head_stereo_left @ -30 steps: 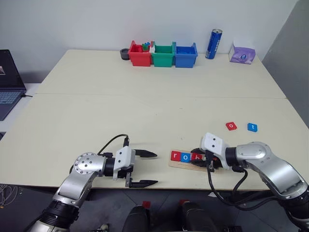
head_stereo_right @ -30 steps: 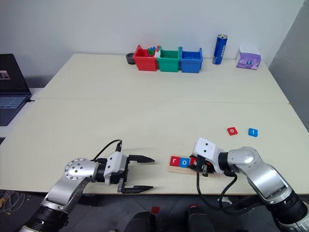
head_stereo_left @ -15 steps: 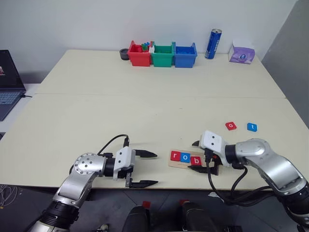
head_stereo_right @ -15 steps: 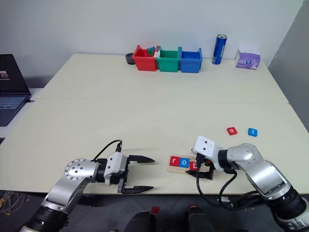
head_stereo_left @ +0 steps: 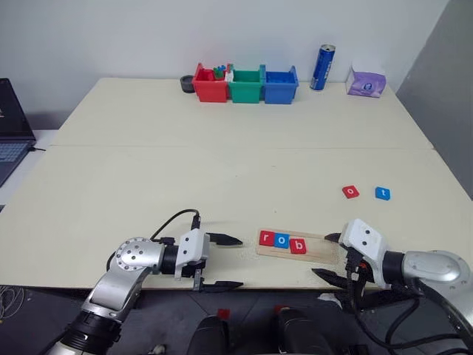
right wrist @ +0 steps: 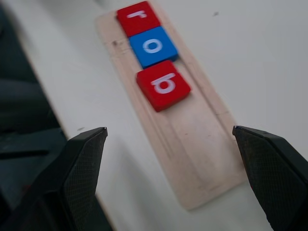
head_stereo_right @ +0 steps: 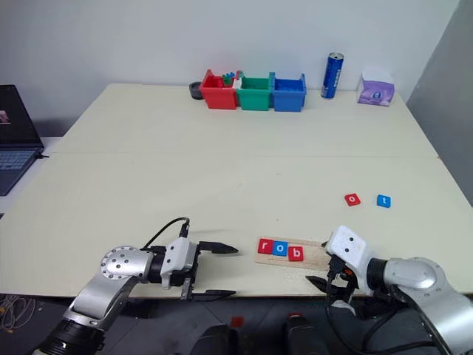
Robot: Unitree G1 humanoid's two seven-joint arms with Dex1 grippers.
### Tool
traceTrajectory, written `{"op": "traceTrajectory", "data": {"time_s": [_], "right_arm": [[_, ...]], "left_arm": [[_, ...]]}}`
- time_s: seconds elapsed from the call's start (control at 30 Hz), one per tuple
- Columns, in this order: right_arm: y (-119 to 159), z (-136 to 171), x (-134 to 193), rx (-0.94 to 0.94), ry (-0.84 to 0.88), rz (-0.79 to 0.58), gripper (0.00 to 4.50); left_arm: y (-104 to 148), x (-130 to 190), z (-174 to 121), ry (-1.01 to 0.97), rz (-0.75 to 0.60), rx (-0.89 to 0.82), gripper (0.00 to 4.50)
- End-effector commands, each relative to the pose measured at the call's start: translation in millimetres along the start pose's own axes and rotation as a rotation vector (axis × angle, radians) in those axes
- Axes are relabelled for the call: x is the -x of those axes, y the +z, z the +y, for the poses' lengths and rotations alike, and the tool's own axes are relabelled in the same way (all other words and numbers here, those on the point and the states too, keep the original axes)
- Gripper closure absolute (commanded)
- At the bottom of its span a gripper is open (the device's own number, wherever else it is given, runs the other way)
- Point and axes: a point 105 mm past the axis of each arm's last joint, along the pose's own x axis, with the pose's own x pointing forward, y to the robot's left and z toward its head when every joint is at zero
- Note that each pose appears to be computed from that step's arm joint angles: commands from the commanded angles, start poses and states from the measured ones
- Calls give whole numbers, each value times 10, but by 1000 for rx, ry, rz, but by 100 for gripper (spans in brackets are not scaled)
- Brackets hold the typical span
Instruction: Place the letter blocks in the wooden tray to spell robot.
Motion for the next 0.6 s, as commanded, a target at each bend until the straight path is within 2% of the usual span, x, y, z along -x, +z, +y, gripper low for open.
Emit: {"op": "traceTrajectory", "data": {"time_s": [0.03, 0.43, 0.6], "right_arm": [[179, -40, -102, 64, -89, -86, 6], [187, -98, -319, 137, -125, -89, 6], [295, -103, -292, 97, -118, -144, 6]], "left_arm": [[69, -12, 23, -13, -16, -34, 0], [69, -2, 40, -4, -11, -43, 0], [69, -2, 31, -1, -11, -42, 0]]}}
